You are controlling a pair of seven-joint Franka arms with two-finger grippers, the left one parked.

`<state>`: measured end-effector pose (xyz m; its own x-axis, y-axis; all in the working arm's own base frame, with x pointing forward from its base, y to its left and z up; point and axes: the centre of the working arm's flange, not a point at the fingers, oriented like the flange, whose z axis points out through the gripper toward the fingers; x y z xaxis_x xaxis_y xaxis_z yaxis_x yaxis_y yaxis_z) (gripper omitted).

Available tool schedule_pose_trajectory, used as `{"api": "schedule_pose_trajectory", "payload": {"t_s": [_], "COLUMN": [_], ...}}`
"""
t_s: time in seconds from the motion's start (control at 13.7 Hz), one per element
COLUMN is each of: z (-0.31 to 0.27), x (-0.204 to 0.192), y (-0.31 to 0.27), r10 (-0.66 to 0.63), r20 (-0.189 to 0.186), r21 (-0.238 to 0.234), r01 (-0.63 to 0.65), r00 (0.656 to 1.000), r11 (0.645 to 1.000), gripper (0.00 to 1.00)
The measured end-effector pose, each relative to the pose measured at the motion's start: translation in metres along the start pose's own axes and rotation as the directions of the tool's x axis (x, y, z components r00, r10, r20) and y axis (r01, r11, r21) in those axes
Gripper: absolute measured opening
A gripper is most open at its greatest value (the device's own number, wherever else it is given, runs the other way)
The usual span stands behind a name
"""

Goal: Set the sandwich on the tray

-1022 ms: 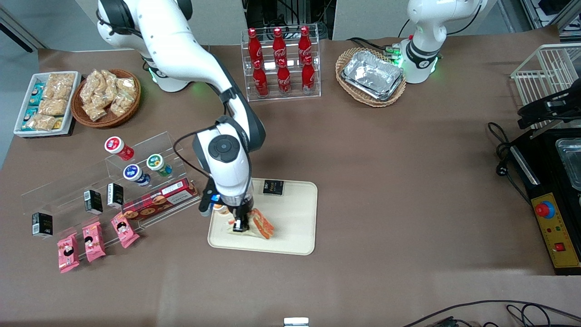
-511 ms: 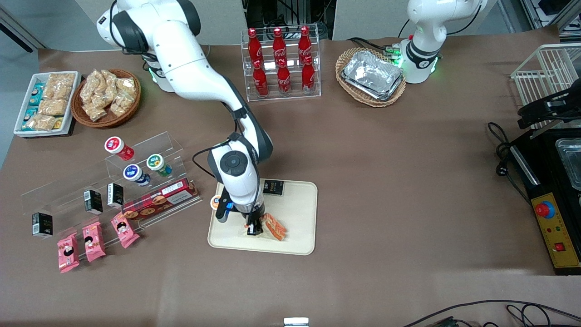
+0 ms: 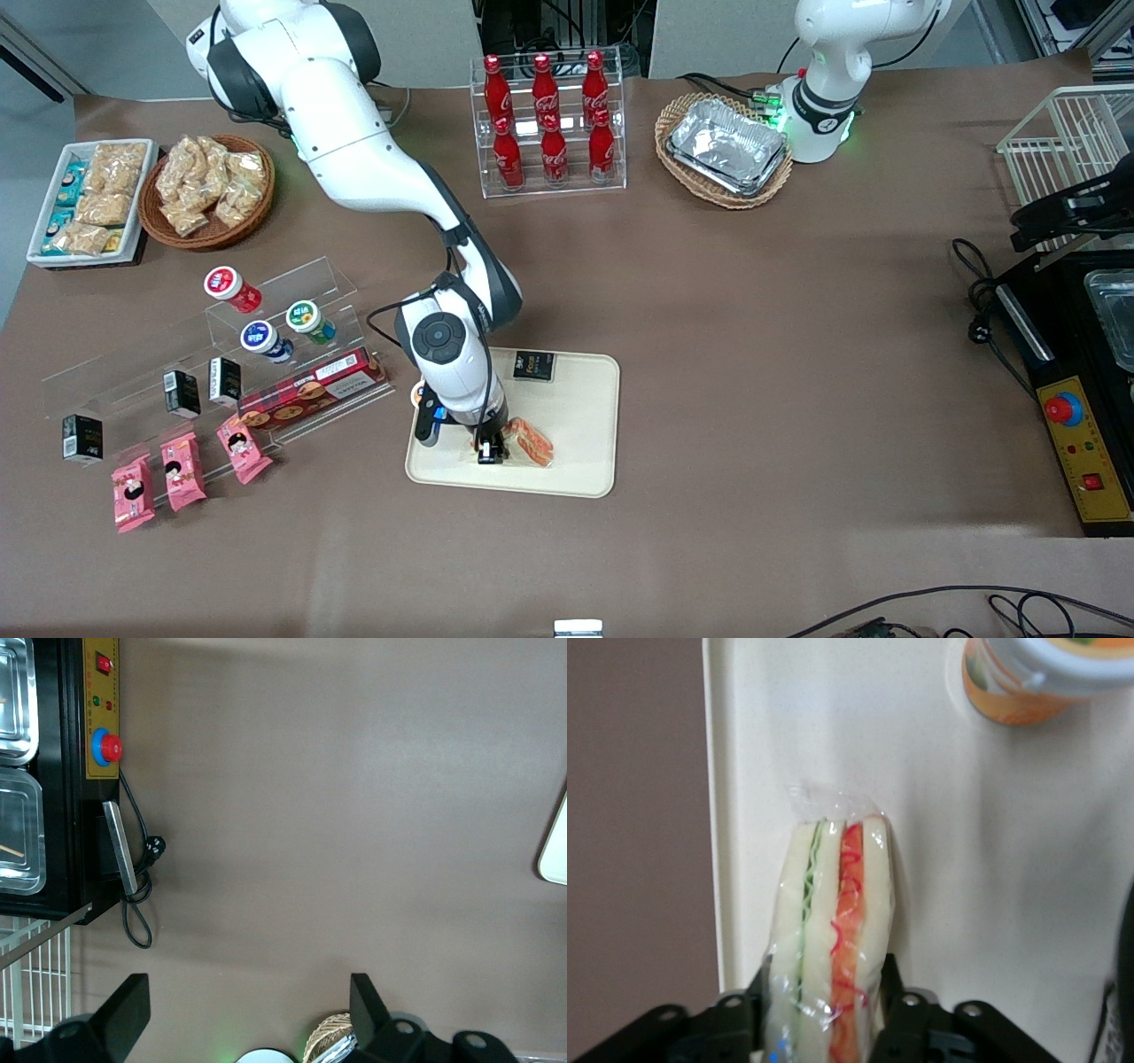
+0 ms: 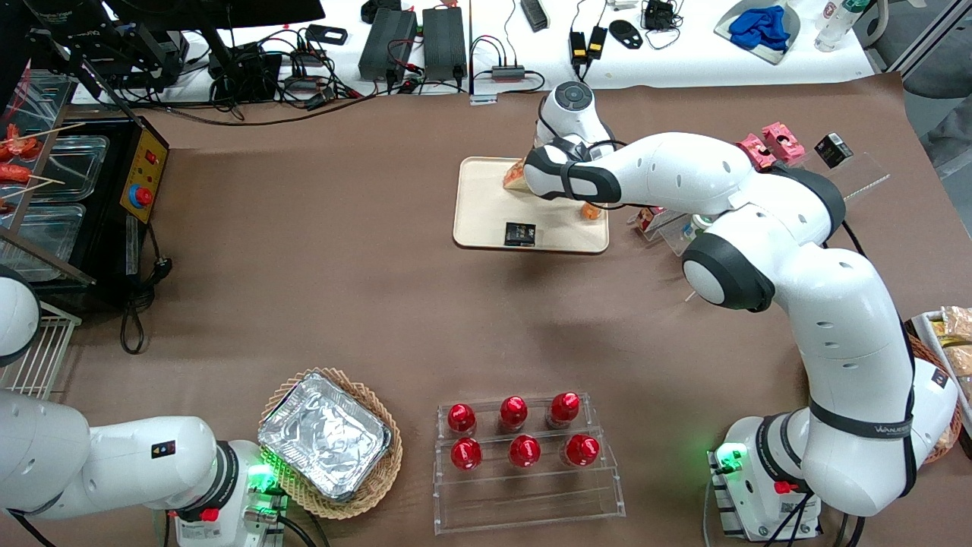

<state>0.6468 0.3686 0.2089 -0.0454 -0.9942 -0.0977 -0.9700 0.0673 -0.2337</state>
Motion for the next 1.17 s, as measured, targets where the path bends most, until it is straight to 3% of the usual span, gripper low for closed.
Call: {"api": "schedule_pose_trajectory", "payload": {"t_s": [0.22,0.36,0.66,0.88,1.02,1.17], "z": [0.001,-0.015,-0.078,-0.141,-0.182,-0.218], "x": [0.006,0.0,-0.003,0.021,0.049,0.084], "y": [-0.005,-0.015,-0.037,-0.058,-0.07,-0.08], "r10": [0.001,0.002,0.0,-0.143,-0.273,-0.414], "r20": [-0.002,0.018,0.033,0.02,0.022,0.037], "r21": [0.004,0.031,0.036,-0.006,-0.047,-0.095], "r01": [-0.001,-0.002,-0.001,0.143,0.274,0.415], "r00": [1.0,1.0,0.999,0.99,0.962,0.91], "r11": [1.0,1.0,0.999,0.99,0.961,0.905], "gripper": [0.83,0.99,1.0,1.0,1.0,1.0]}}
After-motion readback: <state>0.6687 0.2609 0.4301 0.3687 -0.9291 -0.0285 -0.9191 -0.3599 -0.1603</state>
